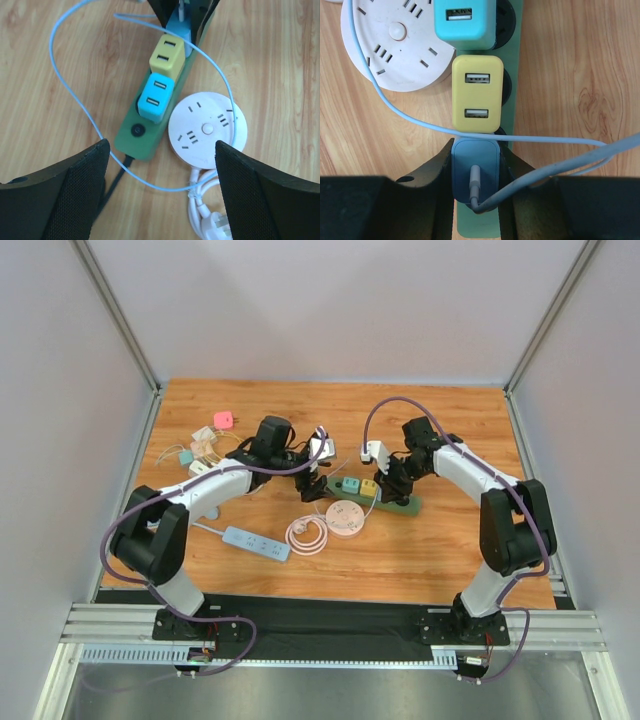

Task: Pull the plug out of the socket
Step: Remove the plug from the socket.

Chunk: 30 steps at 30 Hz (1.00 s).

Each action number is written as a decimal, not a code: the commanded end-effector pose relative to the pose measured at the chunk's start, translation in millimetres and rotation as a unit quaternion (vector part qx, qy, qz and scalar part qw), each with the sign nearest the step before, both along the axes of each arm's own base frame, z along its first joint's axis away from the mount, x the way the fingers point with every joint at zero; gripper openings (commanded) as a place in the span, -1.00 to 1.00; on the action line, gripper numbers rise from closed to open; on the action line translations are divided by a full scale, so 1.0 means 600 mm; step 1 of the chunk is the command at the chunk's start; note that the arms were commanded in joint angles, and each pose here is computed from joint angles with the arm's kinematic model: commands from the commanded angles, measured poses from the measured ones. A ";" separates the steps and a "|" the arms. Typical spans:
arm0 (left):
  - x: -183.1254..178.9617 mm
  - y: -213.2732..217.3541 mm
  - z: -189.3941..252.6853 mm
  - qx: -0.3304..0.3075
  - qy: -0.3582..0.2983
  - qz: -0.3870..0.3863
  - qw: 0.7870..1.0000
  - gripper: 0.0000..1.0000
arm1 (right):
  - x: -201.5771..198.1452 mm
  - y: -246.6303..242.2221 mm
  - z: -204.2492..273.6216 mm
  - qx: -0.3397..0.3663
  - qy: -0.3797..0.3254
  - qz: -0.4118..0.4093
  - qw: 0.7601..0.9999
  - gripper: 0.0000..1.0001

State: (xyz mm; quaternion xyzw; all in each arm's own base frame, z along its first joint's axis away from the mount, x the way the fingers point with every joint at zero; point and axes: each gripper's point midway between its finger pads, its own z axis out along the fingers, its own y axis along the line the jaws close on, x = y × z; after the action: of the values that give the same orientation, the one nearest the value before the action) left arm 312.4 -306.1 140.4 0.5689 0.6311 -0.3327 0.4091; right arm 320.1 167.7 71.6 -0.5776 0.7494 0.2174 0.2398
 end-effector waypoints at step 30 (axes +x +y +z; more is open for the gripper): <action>0.032 -0.126 -0.030 0.034 -0.122 -0.106 0.986 -0.95 | 0.008 0.023 0.082 0.100 -0.059 0.022 0.993 -1.00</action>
State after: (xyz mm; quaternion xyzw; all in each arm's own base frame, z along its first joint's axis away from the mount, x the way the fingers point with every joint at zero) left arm 322.3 -364.5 97.7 0.6728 0.5627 -0.2847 0.3868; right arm 317.4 163.9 86.4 -0.5801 0.7289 0.2385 0.2744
